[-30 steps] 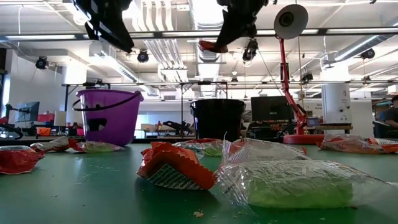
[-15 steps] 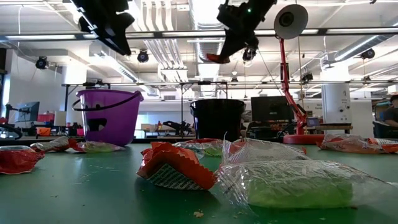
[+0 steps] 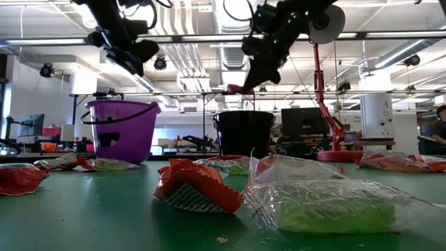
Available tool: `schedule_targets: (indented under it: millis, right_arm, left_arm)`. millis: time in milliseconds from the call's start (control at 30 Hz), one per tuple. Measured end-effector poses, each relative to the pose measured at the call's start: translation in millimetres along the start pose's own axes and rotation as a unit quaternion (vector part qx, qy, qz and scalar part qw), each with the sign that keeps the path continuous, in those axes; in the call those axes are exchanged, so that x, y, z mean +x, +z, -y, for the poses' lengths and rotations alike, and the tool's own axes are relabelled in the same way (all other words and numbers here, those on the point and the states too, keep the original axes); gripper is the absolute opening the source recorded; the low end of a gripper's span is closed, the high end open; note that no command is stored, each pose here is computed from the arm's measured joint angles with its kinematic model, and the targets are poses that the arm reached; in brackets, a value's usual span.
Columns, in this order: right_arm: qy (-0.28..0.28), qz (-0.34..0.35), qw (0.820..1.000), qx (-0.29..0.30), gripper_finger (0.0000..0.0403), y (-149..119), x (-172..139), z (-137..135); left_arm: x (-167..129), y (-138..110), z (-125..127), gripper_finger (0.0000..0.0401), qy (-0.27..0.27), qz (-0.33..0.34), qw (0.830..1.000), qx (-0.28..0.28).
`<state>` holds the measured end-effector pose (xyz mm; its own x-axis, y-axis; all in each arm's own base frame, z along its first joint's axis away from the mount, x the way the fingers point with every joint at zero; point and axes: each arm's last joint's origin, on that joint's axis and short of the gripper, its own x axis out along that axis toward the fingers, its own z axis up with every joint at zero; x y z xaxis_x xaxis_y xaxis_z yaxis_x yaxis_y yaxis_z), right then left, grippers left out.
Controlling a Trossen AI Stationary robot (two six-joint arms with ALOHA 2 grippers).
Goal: Sort candy
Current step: Put the orange chocolate into the black bucket
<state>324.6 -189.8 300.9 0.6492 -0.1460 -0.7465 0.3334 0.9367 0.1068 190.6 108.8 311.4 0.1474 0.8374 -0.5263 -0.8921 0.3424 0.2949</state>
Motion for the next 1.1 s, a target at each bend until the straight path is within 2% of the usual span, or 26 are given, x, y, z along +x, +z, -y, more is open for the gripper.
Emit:
schedule_targets:
  millis: [467, 867, 1100]
  right_arm:
    - [0.053, -0.009, 0.998, 0.037, 0.0009, -7, 11, 28]
    - [0.094, -0.005, 0.993, 0.068, 0.0009, -10, 13, 43]
    - [0.11, -0.006, 0.99, 0.09, 0.0009, -11, 14, 45]
  left_arm:
    - [14, 0, 2, 0.013, 0.019, -0.02, 1.0, 0.002]
    - [23, 2, -7, 0.013, 0.04, -0.025, 0.998, -0.044]
    - [23, 2, -8, 0.013, 0.042, -0.026, 0.998, -0.047]
